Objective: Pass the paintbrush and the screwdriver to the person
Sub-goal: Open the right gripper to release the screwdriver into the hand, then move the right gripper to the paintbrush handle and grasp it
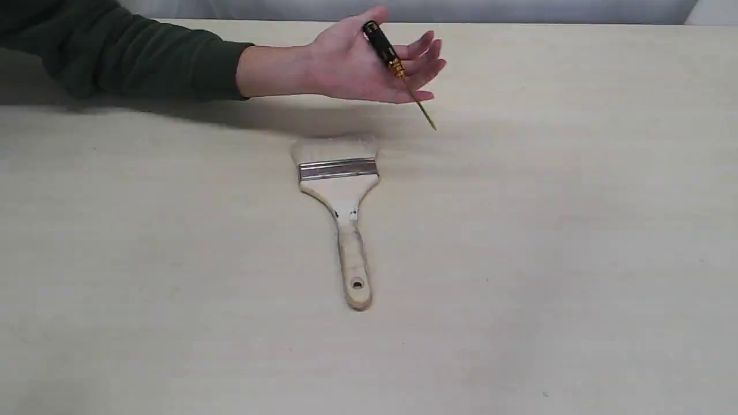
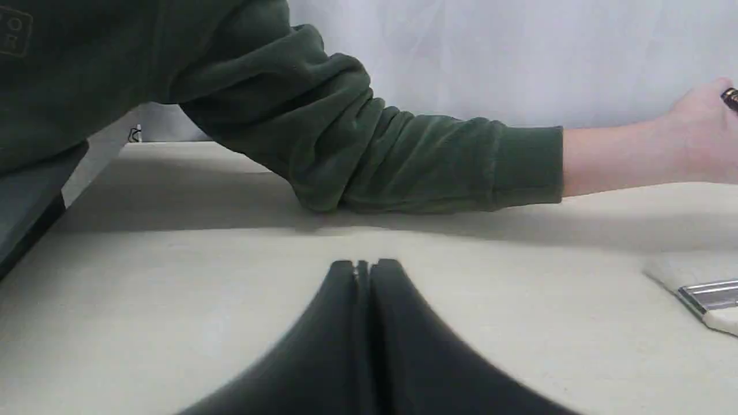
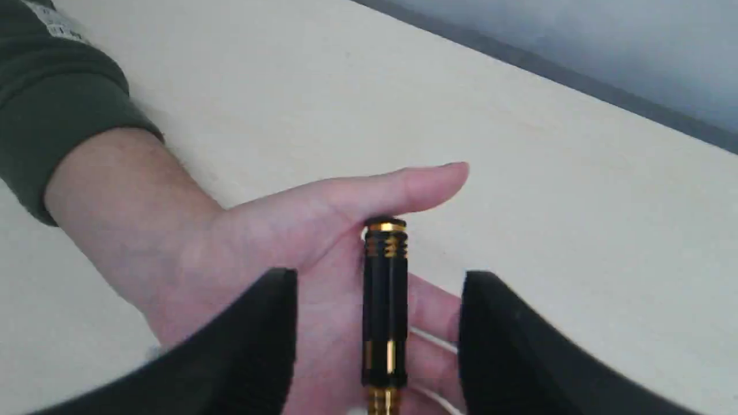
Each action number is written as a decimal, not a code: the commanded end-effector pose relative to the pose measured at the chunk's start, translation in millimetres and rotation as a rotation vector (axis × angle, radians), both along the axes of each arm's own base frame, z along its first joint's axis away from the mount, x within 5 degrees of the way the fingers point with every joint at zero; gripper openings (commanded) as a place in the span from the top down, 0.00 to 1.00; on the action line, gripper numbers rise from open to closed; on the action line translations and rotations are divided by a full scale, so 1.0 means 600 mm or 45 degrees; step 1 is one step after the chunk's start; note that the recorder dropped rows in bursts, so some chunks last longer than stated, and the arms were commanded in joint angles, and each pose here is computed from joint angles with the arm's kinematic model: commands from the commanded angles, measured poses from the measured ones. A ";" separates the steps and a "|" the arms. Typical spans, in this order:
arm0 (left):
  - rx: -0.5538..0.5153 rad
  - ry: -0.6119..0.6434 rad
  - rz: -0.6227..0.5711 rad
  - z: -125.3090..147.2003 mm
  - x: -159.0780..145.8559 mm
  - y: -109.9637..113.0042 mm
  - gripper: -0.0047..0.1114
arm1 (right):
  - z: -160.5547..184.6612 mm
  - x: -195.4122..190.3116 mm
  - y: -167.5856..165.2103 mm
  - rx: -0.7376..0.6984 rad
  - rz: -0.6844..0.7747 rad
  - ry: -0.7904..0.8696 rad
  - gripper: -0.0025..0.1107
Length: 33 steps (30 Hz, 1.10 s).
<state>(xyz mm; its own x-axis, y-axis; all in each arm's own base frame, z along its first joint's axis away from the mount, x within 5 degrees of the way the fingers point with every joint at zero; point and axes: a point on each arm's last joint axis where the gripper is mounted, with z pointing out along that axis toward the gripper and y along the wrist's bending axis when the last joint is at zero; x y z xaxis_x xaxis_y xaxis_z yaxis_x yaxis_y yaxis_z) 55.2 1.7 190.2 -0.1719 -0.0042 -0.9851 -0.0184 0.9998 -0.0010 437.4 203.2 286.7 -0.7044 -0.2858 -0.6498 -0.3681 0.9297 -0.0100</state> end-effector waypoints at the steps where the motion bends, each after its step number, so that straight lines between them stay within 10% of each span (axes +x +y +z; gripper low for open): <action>1: -0.009 -0.014 -0.007 0.001 0.000 -0.001 0.96 | 0.011 -0.014 -0.008 -0.054 0.026 0.054 0.64; 33: -0.006 -0.015 -0.007 0.001 0.000 -0.001 0.96 | -0.138 -0.257 -0.051 0.052 0.172 0.170 0.68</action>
